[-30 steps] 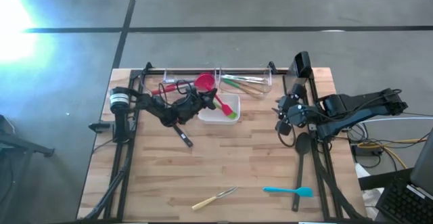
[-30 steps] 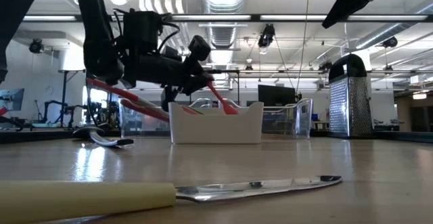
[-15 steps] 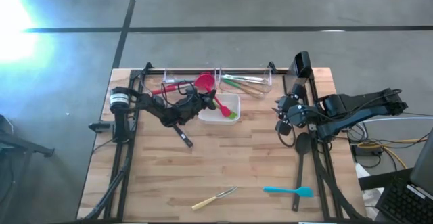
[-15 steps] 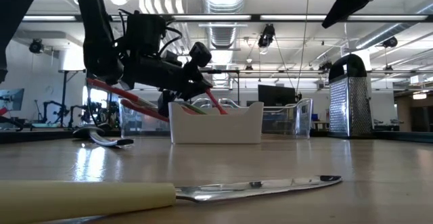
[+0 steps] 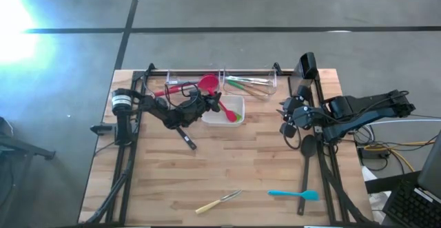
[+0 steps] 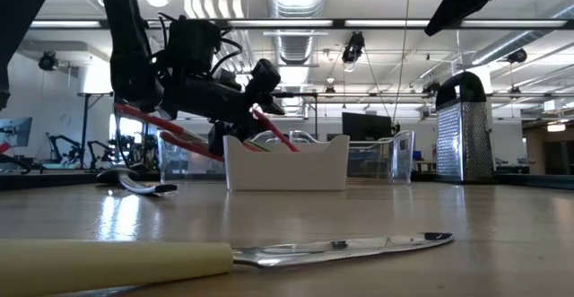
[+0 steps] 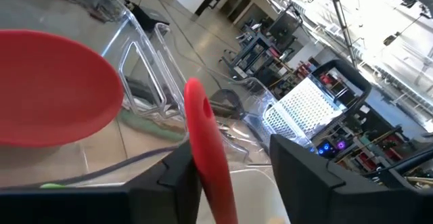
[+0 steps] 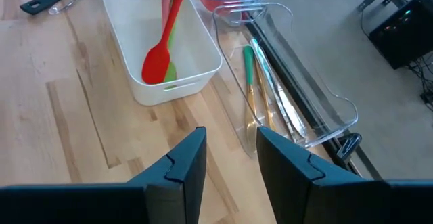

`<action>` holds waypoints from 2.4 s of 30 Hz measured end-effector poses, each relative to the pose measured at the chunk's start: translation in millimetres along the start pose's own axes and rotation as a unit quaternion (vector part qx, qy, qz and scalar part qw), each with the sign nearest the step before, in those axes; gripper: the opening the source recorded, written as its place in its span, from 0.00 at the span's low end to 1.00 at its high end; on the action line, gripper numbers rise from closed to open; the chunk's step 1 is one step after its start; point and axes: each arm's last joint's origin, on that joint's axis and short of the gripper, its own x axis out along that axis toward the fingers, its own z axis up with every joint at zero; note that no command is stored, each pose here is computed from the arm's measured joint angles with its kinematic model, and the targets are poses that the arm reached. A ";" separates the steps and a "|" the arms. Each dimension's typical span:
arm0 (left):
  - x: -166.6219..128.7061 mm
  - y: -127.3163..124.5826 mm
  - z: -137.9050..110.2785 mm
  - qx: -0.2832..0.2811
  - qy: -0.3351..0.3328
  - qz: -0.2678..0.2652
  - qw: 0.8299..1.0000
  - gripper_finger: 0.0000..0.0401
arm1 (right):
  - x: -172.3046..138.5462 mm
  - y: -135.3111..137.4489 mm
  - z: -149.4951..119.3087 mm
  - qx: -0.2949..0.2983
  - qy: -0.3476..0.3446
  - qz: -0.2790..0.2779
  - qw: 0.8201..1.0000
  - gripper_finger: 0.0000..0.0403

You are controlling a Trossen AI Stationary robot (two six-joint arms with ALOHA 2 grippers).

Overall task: Pick & Place Kitchen Items
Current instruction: Put the red spatula into the white bin, then put the black slotted serving spoon into the left transparent bin

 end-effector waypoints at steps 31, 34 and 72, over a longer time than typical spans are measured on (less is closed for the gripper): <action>-23.6 -31.1 48.0 0.444 0.269 0.037 0.854 0.44 | 0.2 0.4 -0.2 -0.001 0.002 0.003 1.000 0.31; -26.1 -41.9 61.3 0.525 0.306 0.028 0.794 0.44 | 0.2 0.4 -0.2 -0.001 0.002 0.003 1.000 0.31; -110.5 -84.8 178.8 0.579 0.570 0.051 0.580 0.44 | 0.8 0.8 -0.9 0.019 0.003 0.003 1.000 0.30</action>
